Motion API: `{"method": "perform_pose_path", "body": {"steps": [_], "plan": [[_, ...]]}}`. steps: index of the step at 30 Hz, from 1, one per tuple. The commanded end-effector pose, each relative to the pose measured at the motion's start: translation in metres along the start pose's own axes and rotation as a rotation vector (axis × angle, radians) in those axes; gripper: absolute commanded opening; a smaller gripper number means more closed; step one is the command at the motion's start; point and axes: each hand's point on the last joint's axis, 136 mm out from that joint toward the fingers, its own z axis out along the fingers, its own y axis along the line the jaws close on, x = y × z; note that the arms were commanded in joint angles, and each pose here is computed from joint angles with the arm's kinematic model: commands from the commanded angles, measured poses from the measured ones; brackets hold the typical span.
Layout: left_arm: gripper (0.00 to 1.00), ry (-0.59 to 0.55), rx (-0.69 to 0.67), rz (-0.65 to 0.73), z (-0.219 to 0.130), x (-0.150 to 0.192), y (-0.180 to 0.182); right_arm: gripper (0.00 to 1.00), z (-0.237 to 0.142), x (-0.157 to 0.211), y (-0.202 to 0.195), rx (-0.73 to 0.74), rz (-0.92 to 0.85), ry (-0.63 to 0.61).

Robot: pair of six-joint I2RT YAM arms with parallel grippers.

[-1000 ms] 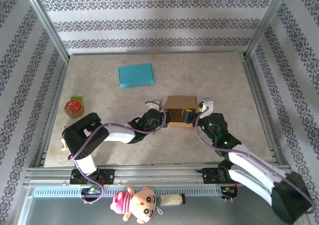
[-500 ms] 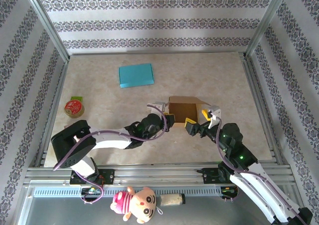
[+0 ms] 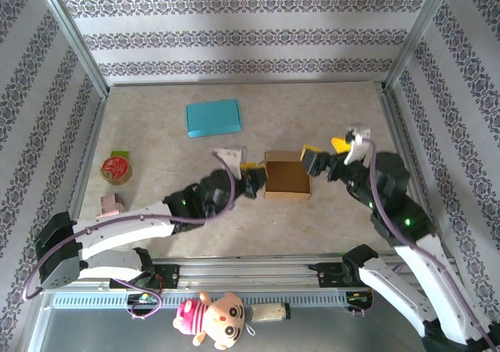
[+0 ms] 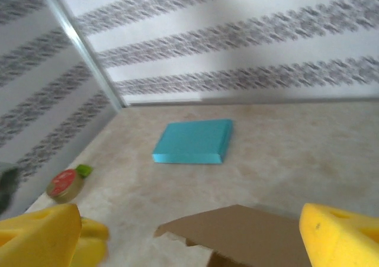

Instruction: Fold the paper box

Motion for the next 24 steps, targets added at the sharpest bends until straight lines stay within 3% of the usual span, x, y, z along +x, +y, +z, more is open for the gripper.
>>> {"method": "perform_pose_path", "body": {"steps": [1, 4, 8, 12, 18, 24], "plan": [[0.38, 0.157, -0.013, -0.105, 0.014, 0.0, 0.027, 0.9, 0.024, 0.049, -0.04, 0.105, 0.183, 0.322], [0.41, 0.203, -0.016, -0.036, 0.032, -0.002, 0.027, 0.81, 0.052, 0.067, -0.071, 0.103, 0.336, 0.426], [0.53, 0.218, 0.008, -0.08, 0.058, -0.005, 0.03, 0.81, 0.072, 0.087, -0.097, 0.116, 0.454, 0.444], [0.6, 0.23, 0.052, -0.201, 0.078, -0.004, 0.042, 0.81, 0.077, 0.097, -0.114, 0.169, 0.442, 0.447], [0.62, 0.36, 0.075, -0.227, 0.109, 0.024, 0.047, 0.8, 0.078, 0.126, -0.131, 0.224, 0.421, 0.462], [0.62, 0.435, 0.089, -0.247, 0.124, 0.052, 0.053, 0.68, 0.072, 0.16, -0.145, 0.286, 0.421, 0.505]]}}
